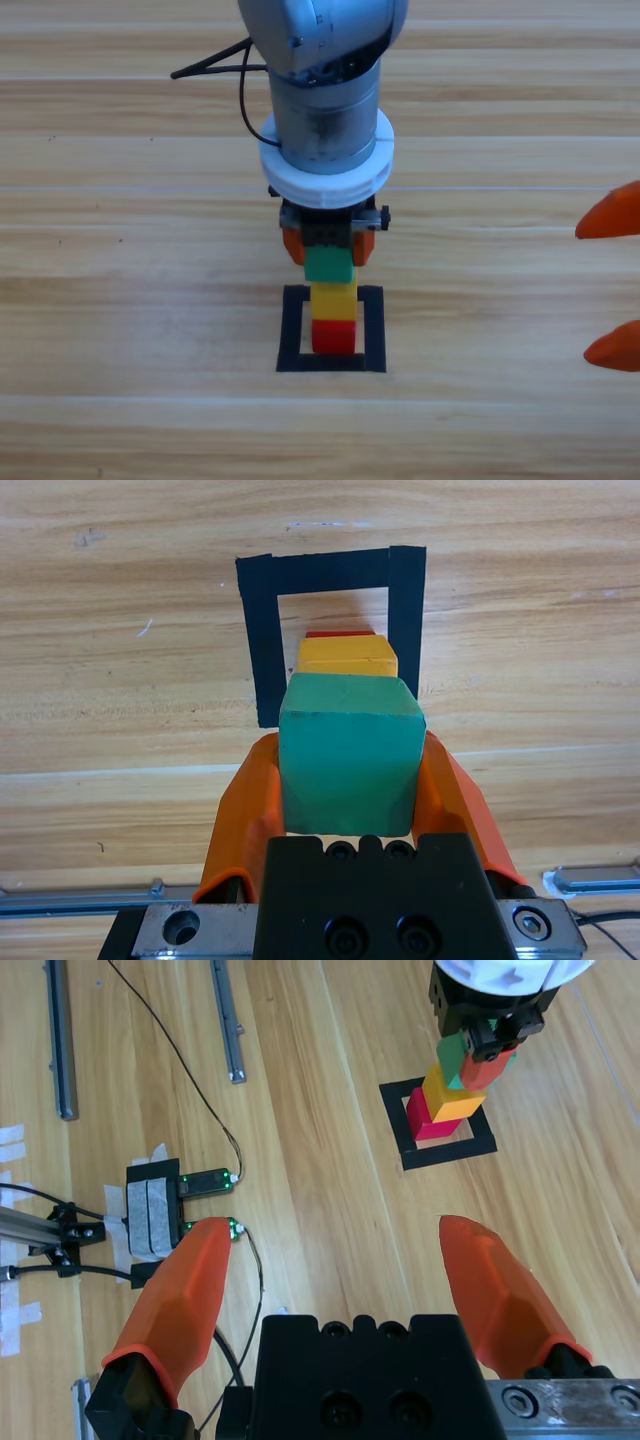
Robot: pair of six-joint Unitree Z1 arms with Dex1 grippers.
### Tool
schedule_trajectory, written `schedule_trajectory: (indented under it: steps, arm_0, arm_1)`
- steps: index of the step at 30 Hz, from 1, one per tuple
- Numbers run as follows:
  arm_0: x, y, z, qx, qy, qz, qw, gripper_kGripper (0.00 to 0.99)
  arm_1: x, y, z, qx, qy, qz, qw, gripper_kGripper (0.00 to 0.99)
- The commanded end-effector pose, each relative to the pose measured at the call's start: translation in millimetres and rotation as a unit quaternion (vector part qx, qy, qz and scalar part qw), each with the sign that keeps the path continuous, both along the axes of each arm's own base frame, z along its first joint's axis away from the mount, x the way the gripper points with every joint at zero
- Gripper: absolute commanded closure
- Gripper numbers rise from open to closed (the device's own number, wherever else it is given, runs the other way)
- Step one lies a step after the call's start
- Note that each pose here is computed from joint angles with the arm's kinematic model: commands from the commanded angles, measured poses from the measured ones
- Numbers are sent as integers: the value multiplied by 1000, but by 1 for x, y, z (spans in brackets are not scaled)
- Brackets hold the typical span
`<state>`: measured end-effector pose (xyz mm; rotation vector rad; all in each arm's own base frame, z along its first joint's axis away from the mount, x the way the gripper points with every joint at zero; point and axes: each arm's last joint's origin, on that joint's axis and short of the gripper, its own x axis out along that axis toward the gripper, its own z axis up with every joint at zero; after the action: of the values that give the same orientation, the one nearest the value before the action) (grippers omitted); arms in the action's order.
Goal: Stack the blocks in the rectangular block: red at the bottom, yellow in the middle, green on top
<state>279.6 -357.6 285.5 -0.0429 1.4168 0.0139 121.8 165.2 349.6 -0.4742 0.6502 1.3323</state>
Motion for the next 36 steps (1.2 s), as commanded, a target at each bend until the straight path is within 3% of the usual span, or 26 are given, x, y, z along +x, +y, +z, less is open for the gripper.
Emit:
schedule_trajectory:
  steps: [1, 36]
  arm_0:
    - [-3, -7, -18, 15, 15, -13, 1000, 990]
    - [-1, -11, -27, 13, 18, 10, 1000, 990]
  arm_1:
    - [3, 14, -14, -34, 28, 16, 999, 67]
    - [4, 15, -15, -38, 31, 16, 999, 67]
